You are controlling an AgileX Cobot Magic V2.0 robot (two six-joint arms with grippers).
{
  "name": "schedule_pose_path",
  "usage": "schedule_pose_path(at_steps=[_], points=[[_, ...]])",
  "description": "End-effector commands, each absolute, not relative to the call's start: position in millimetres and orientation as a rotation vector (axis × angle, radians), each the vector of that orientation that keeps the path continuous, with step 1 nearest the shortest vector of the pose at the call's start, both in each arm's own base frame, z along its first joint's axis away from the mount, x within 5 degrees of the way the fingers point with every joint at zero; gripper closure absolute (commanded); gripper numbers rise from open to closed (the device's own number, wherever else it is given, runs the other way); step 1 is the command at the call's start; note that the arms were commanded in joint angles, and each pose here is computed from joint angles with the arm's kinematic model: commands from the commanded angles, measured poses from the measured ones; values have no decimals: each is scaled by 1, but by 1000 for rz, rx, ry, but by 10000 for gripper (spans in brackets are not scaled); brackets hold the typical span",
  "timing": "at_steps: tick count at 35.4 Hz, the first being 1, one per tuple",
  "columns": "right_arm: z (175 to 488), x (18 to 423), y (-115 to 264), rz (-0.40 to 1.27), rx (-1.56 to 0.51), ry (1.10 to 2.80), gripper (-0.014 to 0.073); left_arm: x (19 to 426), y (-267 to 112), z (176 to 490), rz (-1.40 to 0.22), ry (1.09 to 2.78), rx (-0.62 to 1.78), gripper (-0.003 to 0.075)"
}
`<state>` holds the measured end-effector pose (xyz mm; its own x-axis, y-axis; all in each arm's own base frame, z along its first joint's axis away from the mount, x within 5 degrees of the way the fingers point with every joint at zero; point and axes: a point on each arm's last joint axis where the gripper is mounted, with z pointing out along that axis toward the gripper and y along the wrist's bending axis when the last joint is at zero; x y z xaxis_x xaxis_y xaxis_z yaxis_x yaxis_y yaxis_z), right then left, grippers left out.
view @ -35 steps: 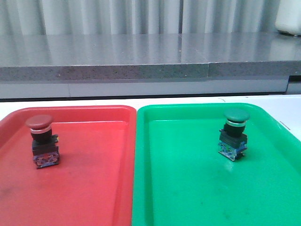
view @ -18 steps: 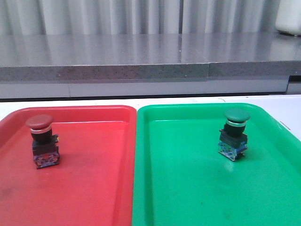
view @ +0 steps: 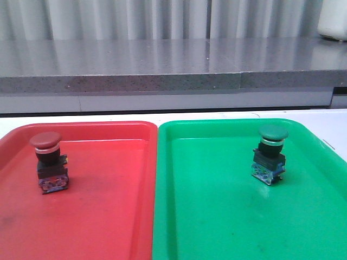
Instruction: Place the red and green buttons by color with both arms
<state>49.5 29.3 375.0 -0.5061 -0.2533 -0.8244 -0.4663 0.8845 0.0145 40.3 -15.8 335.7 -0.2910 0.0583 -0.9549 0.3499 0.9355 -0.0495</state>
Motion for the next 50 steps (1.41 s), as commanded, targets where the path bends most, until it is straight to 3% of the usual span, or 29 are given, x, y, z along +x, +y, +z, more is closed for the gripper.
schedule_pose_path(at_steps=[1, 14, 26, 37, 50], points=[[386, 52, 30, 294, -496, 2054, 703, 42, -17, 349, -315, 1767, 284, 740], [386, 52, 30, 294, -496, 2054, 703, 37, -14, 343, -311, 1749, 274, 740], [386, 52, 30, 294, -496, 2054, 703, 40, -4, 281, -109, 1605, 63, 740], [386, 52, 30, 294, -496, 2054, 703, 54, -1, 214, -114, 1488, -76, 740], [385, 52, 30, 294, -497, 2056, 703, 55, -2, 207, -123, 1467, -67, 740]])
